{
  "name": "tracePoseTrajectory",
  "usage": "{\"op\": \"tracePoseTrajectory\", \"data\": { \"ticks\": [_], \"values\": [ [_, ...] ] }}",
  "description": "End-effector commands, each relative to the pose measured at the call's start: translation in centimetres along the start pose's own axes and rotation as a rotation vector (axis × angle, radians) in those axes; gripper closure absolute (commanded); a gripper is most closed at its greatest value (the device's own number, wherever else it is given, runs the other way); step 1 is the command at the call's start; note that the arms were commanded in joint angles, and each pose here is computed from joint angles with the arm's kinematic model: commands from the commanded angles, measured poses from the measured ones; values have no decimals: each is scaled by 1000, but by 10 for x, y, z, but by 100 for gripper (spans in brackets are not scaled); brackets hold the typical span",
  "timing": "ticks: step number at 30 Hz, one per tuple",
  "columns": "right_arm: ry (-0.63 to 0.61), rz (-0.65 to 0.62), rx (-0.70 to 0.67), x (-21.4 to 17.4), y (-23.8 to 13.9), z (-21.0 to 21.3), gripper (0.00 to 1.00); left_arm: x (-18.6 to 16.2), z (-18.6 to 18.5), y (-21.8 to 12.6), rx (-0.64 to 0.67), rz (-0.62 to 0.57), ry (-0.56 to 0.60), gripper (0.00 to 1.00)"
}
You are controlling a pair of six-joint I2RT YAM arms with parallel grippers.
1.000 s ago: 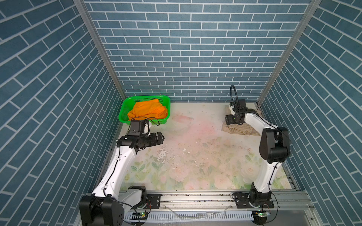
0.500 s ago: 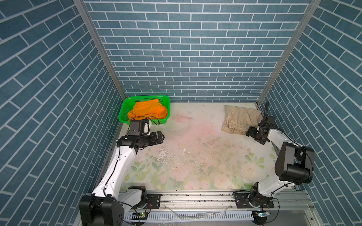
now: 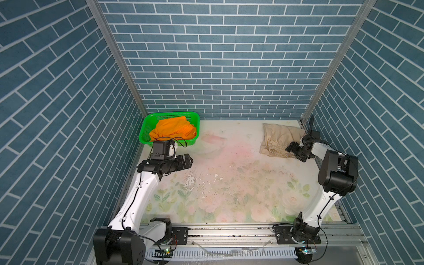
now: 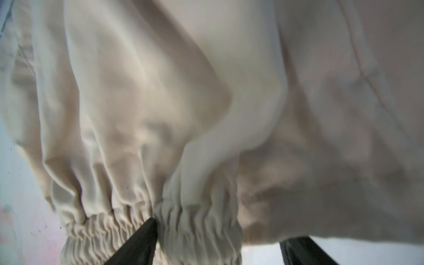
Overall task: Fold and stack the shorts
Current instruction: 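Release the beige shorts and pull the right gripper back toward the robot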
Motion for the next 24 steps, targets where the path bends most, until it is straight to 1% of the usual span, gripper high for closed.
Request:
{"op": "tracePoseTrajectory", "data": {
  "ticks": [1, 6, 9, 11, 13, 16, 19, 21, 24],
  "values": [
    [-14, 8, -15, 11, 6, -4, 17, 6, -2, -5, 6, -32, 2, 0],
    [-72, -18, -36, 26, 1, -4, 17, 16, -6, -8, 21, -71, 10, 0],
    [-96, -3, -8, 26, -9, 2, 18, 30, -12, -13, 47, -108, 28, 0],
    [-80, 1, 20, 16, -22, 9, 18, 45, -17, -20, 85, -152, 43, 0],
    [-48, -1, 39, -3, -39, 15, 18, 61, -24, -27, 114, -199, 66, 0],
    [-15, -20, 6, -32, -64, 16, 18, 80, -36, -35, 119, -250, 93, 0],
    [-18, -57, -32, -43, -78, 15, 18, 95, -47, -38, 99, -303, 124, 0],
    [-33, -95, 4, -36, -80, 20, 21, 104, -51, -37, 94, -334, 154, 0],
    [-61, -142, 120, -19, -72, 35, 22, 120, -52, -28, 128, -371, 203, 0]
  ]
}}
Point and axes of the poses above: each gripper's point midway between its finger pads, its own y axis out along the fingers, its own z axis along the line the jaws close on, x = y × z, the point moved 7 cm from there along -y, back along the fingers, and after that the axes turned 15 degrees about -y, right-handed, at the moved point
